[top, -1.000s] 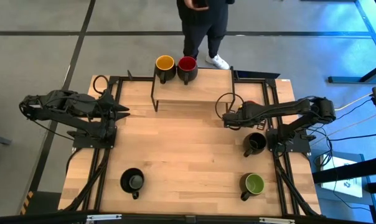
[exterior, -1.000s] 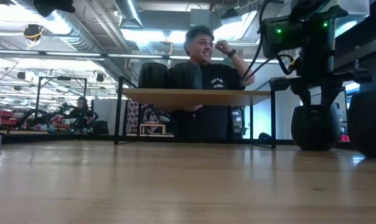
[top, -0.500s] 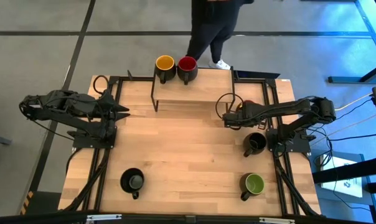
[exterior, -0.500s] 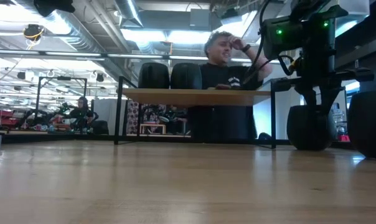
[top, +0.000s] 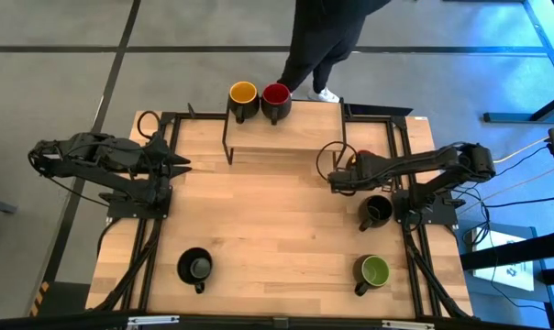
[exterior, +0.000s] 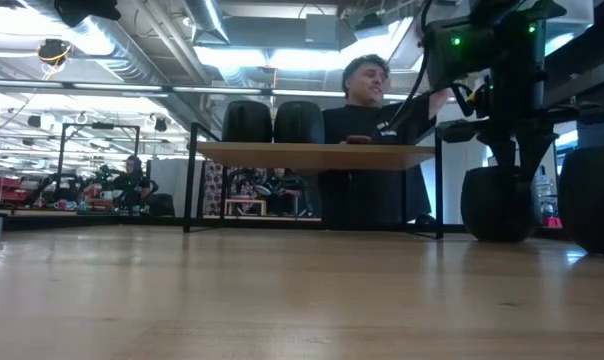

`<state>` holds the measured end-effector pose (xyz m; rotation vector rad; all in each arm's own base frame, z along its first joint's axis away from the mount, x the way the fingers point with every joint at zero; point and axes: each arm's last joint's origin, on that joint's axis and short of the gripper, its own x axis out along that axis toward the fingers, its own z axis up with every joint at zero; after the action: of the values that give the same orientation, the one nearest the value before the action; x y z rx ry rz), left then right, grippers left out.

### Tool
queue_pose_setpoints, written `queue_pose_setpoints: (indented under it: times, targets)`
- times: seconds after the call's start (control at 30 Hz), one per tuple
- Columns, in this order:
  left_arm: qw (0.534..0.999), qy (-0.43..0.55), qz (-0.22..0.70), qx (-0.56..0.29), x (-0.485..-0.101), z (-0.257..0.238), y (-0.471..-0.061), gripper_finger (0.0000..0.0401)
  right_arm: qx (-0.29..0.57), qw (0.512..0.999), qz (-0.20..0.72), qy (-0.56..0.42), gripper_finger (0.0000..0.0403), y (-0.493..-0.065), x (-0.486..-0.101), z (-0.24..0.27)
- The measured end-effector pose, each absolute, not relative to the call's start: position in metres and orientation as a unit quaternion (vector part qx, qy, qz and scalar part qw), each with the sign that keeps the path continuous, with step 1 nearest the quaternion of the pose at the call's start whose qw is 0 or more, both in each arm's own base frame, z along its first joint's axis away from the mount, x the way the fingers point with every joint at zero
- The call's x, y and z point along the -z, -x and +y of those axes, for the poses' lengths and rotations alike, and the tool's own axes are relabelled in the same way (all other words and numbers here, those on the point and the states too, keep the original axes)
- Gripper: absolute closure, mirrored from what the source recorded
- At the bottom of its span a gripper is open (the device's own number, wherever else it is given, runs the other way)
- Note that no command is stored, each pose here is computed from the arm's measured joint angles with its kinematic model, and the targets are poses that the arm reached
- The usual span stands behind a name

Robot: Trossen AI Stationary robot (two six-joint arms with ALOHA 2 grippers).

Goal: Place coffee mugs
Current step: Put the orange mug on the shelf

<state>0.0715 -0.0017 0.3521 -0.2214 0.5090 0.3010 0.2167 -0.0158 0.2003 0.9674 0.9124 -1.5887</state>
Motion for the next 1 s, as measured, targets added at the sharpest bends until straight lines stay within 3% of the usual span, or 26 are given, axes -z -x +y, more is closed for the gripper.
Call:
queue_pose_setpoints:
  times: [0.33, 1.0]
  targets:
    - [0.951, 0.109, 0.250, -0.148, -0.352, -0.002, -0.072, 0.0300, 0.657, 0.523, 0.383, -0.385, 0.0359, -0.221, -0.224, -0.009]
    - [0.951, 0.112, 0.253, -0.136, -0.352, -0.002, -0.072, 0.0300, 0.644, 0.551, 0.381, -0.369, 0.0359, -0.222, -0.234, 0.012]
